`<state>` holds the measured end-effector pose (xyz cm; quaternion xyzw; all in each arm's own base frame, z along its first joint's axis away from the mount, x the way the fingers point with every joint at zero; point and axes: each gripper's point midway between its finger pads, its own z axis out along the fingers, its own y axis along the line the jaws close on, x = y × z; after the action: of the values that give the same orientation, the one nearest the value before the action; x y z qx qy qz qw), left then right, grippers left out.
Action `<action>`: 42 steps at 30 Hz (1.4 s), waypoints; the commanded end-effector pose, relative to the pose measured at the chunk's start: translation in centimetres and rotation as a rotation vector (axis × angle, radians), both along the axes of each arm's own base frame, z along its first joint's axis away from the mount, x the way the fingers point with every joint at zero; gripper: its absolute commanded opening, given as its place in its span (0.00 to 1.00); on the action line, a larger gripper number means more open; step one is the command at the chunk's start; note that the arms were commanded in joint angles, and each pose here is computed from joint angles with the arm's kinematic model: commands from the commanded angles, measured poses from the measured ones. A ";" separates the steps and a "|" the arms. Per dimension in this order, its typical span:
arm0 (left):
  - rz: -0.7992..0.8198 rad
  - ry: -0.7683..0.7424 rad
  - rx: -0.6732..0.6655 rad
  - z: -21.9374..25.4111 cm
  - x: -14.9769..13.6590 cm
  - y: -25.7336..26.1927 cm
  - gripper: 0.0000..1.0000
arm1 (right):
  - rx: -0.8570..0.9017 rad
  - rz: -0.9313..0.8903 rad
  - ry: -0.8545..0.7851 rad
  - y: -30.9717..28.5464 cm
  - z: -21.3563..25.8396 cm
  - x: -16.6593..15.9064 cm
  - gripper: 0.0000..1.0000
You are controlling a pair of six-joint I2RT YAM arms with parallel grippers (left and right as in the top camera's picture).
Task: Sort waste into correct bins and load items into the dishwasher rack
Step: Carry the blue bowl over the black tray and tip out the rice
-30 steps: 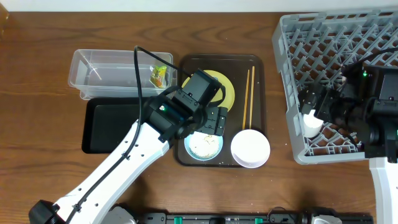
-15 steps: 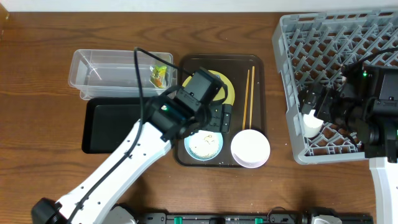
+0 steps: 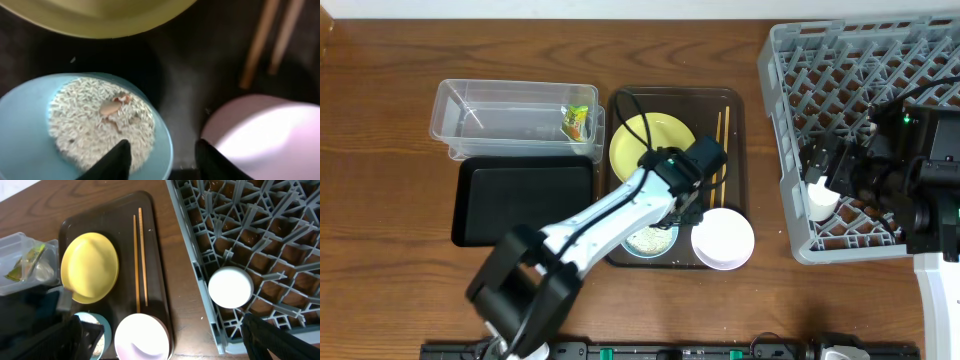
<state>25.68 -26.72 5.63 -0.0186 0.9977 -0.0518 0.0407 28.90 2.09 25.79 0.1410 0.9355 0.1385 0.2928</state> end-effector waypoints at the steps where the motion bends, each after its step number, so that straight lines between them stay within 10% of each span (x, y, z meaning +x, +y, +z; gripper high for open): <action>1: 0.069 0.013 0.040 -1.5 0.2 0.6 0.40 | -0.018 0.015 -0.010 0.0 0.2 0.1 0.99; 9: 0.073 0.047 0.071 -3.3 -0.1 0.7 0.06 | -0.018 0.015 -0.011 0.0 0.2 0.1 0.99; 23: -0.082 -0.056 0.017 4.7 0.3 1.8 0.06 | -0.018 0.015 -0.011 0.0 0.2 0.1 0.99; 33: -0.074 -0.113 -0.244 12.1 2.3 7.4 0.06 | -0.018 0.015 -0.011 0.0 0.2 0.1 0.99; 42: -0.201 -0.128 -0.803 13.0 3.4 12.0 0.06 | -0.018 0.015 -0.010 0.0 0.2 0.1 0.99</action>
<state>29.63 -13.86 16.36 -0.0069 0.9524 -0.2979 0.0641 28.90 2.09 25.77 0.1410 0.9356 0.1383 0.2927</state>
